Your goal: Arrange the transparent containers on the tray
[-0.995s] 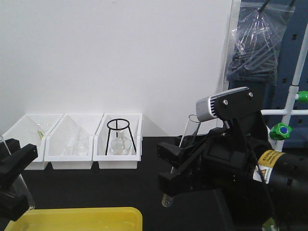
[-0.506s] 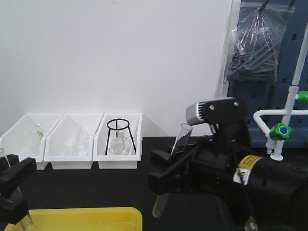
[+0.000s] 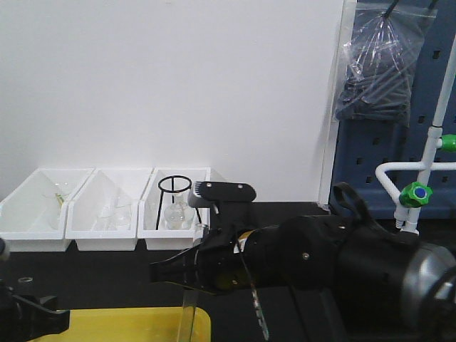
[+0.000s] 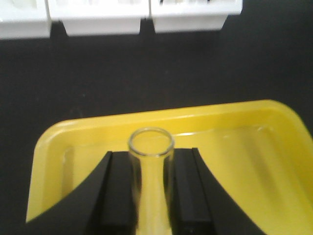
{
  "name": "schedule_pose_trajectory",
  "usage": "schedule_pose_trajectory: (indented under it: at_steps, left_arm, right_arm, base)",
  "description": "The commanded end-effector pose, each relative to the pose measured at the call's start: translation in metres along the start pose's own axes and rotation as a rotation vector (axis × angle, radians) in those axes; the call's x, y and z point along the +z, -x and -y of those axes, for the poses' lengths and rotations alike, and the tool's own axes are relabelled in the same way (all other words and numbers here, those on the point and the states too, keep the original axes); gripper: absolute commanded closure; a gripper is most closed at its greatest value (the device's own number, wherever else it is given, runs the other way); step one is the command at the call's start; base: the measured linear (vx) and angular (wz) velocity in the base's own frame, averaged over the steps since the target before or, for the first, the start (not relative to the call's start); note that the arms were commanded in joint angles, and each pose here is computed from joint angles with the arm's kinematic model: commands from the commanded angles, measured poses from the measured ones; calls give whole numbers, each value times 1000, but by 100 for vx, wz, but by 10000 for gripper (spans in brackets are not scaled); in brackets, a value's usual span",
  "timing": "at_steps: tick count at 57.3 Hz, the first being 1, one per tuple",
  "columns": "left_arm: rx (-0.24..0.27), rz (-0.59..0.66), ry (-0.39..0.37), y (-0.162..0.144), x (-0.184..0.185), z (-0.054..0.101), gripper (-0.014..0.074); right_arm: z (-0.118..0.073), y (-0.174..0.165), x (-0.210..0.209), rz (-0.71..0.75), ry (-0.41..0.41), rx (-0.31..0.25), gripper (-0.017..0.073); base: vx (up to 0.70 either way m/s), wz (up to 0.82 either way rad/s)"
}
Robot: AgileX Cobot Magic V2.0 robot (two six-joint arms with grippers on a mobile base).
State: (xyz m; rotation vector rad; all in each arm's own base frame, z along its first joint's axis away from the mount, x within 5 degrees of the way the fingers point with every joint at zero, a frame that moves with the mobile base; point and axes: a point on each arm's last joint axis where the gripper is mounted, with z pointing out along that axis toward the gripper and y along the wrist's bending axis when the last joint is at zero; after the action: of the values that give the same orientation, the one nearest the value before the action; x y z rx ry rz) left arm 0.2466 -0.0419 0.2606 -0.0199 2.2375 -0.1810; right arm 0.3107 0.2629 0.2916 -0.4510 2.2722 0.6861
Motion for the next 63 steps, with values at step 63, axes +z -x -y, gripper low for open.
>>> schedule_pose_trajectory:
  at_steps: [63]
  left_arm:
    - [89, -357, 85, -32, 101, -9, 307]
  right_arm:
    - [17, -46, 109, -269, 50, 338, 265]
  base:
    - [0, 0]
